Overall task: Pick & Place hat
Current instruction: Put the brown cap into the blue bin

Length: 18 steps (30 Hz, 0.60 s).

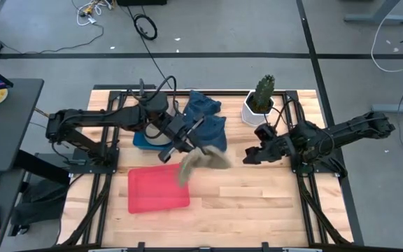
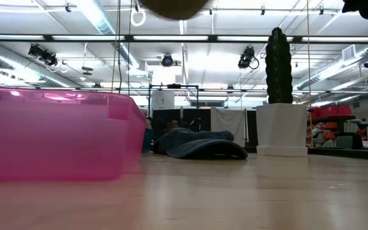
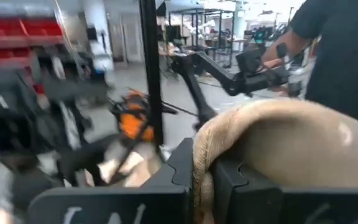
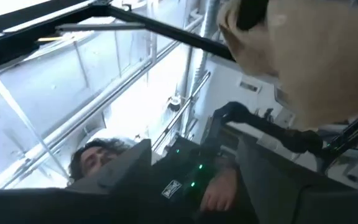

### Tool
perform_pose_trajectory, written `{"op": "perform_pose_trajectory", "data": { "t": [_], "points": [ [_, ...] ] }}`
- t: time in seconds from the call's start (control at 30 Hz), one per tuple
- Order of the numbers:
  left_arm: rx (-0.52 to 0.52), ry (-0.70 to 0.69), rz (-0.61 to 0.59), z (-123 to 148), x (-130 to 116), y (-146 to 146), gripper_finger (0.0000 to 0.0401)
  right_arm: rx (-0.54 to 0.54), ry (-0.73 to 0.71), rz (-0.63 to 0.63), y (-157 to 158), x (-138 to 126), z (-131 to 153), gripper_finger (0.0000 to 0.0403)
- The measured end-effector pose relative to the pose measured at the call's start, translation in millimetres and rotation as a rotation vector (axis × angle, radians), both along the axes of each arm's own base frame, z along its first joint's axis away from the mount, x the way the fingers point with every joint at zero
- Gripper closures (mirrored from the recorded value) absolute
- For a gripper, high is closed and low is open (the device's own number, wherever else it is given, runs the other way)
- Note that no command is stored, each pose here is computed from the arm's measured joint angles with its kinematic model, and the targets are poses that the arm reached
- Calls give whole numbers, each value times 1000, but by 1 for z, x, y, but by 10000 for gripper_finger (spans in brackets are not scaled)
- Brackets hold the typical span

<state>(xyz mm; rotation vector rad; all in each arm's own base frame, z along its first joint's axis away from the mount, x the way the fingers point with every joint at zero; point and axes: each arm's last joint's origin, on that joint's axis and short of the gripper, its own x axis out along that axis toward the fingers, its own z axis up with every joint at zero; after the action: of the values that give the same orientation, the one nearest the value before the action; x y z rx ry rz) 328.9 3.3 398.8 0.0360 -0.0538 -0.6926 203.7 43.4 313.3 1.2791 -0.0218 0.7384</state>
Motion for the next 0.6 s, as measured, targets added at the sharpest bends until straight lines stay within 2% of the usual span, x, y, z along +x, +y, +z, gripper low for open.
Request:
{"op": "perform_pose_trajectory", "data": {
  "t": [0.2, 0.5, 0.6],
  "points": [
    [-157, 255, 20, -3, -12, 7, 380, -13, 1, 32, 1, -1, 0, 129],
    [-297, 613, 142, -16, -39, 23, 380, -46, 9, 31, 1, 0, -2, 133],
    [-347, 730, 150, -20, -50, 27, 380, -51, 6, 30, 1, 0, -2, 135]
  ]
}}
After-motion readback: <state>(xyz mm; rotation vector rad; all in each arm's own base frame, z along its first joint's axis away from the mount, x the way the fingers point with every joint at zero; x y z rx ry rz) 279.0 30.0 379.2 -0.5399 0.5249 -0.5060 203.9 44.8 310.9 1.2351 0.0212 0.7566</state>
